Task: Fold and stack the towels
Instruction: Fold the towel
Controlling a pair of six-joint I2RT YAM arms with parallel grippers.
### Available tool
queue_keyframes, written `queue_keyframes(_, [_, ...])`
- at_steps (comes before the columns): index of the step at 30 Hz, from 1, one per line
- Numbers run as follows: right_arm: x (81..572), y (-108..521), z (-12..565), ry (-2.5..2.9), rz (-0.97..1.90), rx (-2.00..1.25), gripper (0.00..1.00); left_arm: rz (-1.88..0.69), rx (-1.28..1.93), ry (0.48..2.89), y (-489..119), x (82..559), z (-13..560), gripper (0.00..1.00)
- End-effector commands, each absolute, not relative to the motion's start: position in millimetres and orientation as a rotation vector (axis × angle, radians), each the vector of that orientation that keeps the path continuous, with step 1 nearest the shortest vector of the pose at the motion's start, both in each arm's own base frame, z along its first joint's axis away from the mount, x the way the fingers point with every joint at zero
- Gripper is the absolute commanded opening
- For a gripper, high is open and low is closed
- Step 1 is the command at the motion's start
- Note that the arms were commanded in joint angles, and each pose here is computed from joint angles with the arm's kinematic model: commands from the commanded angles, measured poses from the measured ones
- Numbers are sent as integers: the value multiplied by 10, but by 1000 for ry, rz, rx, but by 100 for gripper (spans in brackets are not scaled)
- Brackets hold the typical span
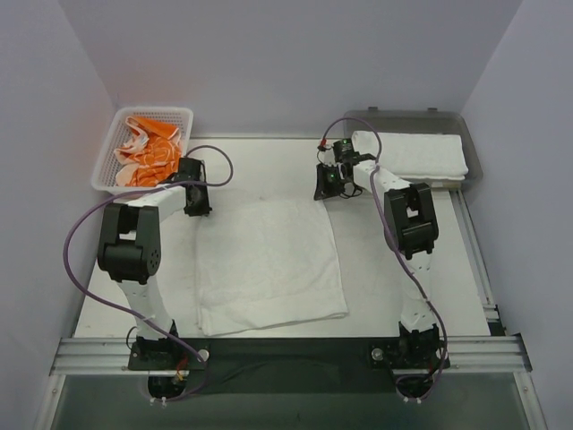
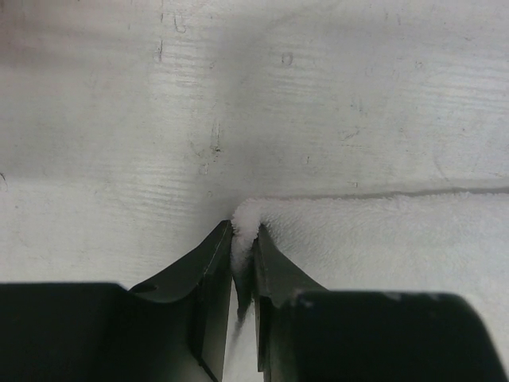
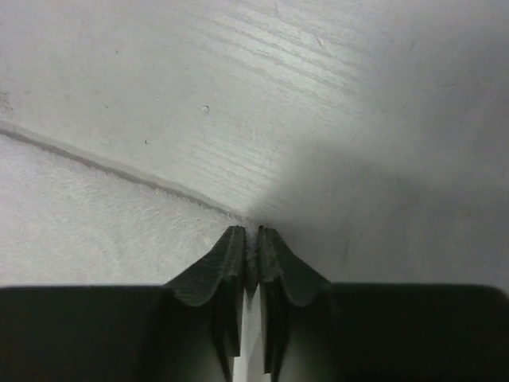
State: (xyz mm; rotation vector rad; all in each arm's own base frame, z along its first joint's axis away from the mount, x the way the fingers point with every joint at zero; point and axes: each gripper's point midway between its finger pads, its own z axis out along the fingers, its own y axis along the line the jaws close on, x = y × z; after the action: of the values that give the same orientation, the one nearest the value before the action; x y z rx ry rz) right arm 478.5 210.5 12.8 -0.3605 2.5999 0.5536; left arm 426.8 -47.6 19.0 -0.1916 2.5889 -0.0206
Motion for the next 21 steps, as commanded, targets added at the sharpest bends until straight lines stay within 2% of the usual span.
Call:
queue_keyframes(1, [4454, 2029, -171, 2752, 542, -401, 3, 79, -199, 2742, -243, 3965, -164, 6])
queue_keyframes(2, [4466, 2014, -155, 2747, 539, -398, 0, 74, -201, 2736, -244, 3984, -146, 4])
queue_keyframes(4, [4537, 1946, -39, 2720, 534, -379, 0, 69, -219, 2713, -203, 4050, -69, 0])
queue_keyframes(21, [5460, 1515, 1600, 2267, 450, -202, 0, -206, -153, 2246, -429, 5275, 1260, 0])
